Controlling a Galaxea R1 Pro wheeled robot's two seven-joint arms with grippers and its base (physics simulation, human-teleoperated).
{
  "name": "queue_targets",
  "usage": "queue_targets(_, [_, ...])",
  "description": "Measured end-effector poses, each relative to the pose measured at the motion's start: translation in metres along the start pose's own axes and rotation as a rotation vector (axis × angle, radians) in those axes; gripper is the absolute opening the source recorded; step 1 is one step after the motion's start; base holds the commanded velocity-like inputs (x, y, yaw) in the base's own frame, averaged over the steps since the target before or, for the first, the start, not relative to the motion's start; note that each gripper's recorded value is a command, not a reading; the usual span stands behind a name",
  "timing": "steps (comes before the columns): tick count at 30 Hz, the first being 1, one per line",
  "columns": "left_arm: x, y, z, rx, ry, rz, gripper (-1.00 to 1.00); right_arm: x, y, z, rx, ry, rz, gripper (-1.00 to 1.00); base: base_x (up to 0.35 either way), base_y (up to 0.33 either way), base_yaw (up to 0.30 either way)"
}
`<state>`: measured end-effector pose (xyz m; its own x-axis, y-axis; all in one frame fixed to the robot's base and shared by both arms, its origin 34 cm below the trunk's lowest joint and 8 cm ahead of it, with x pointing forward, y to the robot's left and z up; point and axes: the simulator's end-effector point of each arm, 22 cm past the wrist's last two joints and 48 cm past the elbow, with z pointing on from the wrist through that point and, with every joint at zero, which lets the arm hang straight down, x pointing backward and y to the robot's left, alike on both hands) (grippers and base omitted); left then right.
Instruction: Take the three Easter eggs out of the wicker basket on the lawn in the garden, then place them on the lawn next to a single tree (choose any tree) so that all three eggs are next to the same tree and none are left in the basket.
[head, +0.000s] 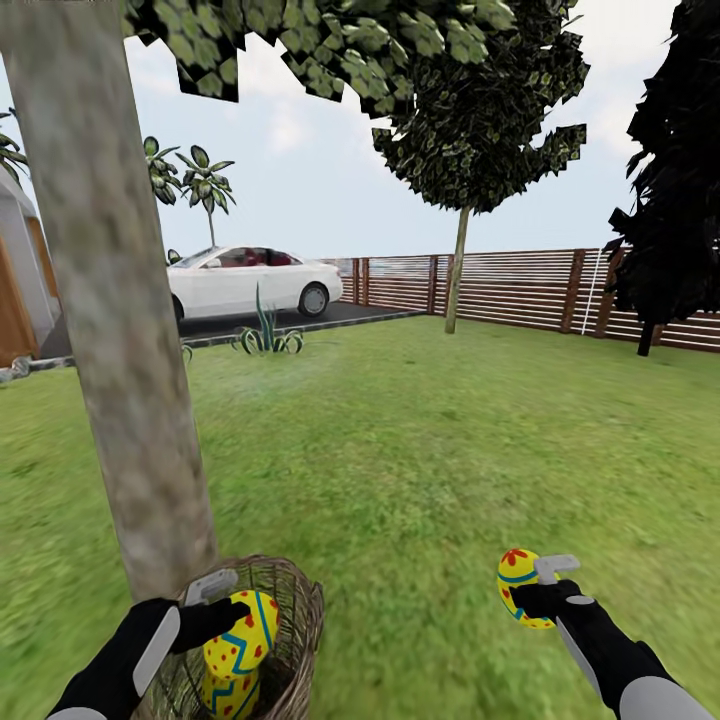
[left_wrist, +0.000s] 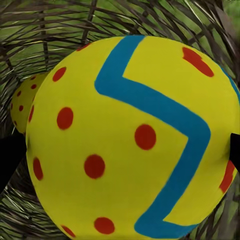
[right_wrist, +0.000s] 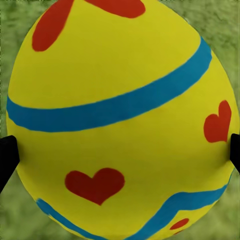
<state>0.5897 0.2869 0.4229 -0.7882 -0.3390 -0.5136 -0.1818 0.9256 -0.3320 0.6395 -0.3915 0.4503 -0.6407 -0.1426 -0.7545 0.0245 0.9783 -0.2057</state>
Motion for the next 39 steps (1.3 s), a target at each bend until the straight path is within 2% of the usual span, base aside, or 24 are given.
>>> queue_targets(22, [-0.034,-0.018,-0.031,-0.001,0.002,0.002,-1.0,-0.044,-0.007,-0.021,-0.008,0.004,-0.003,-1.0,0.0,0.0,0.0])
queue_targets(24, [-0.037,-0.019,-0.034,-0.001,0.003,0.002,-1.0,-0.036,0.002,-0.023,-0.03,0.053,-0.036,-1.0,0.0,0.0,0.0])
queue_targets(25, [-0.038,-0.021,-0.036,-0.001,0.003,0.001,-1.0,-0.017,0.004,-0.027,-0.03,0.16,-0.049,-1.0,0.0,0.0,0.0])
queue_targets(26, [-0.04,-0.022,-0.037,0.0,0.003,0.001,-1.0,-0.012,0.0,-0.045,-0.007,0.331,-0.044,-1.0,0.0,0.0,0.0])
queue_targets(27, [-0.041,-0.022,-0.039,-0.001,0.003,0.002,-1.0,-0.02,0.008,-0.055,-0.009,0.381,-0.036,-1.0,0.0,0.0,0.0])
queue_targets(28, [-0.043,-0.022,-0.04,-0.002,0.003,0.001,-1.0,-0.017,0.011,-0.06,0.005,0.414,-0.054,-1.0,0.0,0.0,0.0])
queue_targets(39, [-0.059,-0.031,-0.056,-0.002,0.005,0.003,-1.0,-0.036,0.007,-0.072,0.012,0.425,-0.065,-1.0,0.0,0.0,0.0])
